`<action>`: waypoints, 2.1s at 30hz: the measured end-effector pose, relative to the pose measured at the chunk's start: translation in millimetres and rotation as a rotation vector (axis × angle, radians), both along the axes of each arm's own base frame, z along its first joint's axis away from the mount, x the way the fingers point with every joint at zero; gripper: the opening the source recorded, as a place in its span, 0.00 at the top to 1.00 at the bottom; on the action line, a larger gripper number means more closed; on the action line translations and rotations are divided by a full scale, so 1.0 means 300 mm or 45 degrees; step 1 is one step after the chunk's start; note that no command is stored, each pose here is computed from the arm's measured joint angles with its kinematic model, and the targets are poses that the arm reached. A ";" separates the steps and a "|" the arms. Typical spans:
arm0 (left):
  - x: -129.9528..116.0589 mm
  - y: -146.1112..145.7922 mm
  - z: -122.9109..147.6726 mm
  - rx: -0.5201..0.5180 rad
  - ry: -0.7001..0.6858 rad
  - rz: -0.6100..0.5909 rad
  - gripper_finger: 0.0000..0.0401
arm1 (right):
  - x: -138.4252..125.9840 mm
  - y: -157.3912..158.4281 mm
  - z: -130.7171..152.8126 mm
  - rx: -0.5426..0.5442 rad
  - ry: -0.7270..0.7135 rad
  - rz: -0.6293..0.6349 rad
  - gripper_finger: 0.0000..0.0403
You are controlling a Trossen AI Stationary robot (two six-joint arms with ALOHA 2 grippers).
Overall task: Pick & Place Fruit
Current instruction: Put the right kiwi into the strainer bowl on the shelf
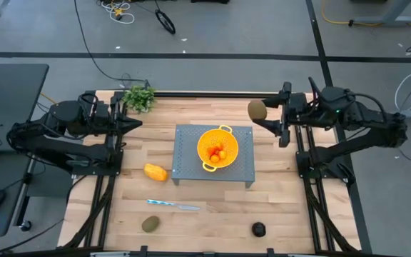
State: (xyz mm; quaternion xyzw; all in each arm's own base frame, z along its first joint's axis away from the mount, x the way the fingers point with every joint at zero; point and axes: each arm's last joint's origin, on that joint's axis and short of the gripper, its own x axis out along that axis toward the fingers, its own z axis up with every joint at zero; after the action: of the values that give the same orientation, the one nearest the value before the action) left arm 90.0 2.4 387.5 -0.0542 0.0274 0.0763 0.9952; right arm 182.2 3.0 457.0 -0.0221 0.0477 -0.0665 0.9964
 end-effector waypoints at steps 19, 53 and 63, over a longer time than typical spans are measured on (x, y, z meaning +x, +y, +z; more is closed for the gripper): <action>0.000 0.000 0.000 -0.002 0.000 0.000 1.00 | 0.219 -0.025 -0.127 -0.030 0.252 0.039 0.35; 0.000 0.000 0.000 -0.001 0.000 0.000 1.00 | 0.450 -0.011 -0.351 0.082 0.589 0.204 0.35; 0.000 0.000 0.000 -0.001 0.001 0.000 1.00 | 0.428 -0.009 -0.382 0.094 0.737 0.201 0.35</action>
State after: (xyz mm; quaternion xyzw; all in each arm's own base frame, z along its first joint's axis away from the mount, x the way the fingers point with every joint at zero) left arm 90.0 2.4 387.5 -0.0544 0.0278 0.0762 0.9952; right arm 310.6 0.2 342.4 -0.0074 0.3301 0.0219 0.9437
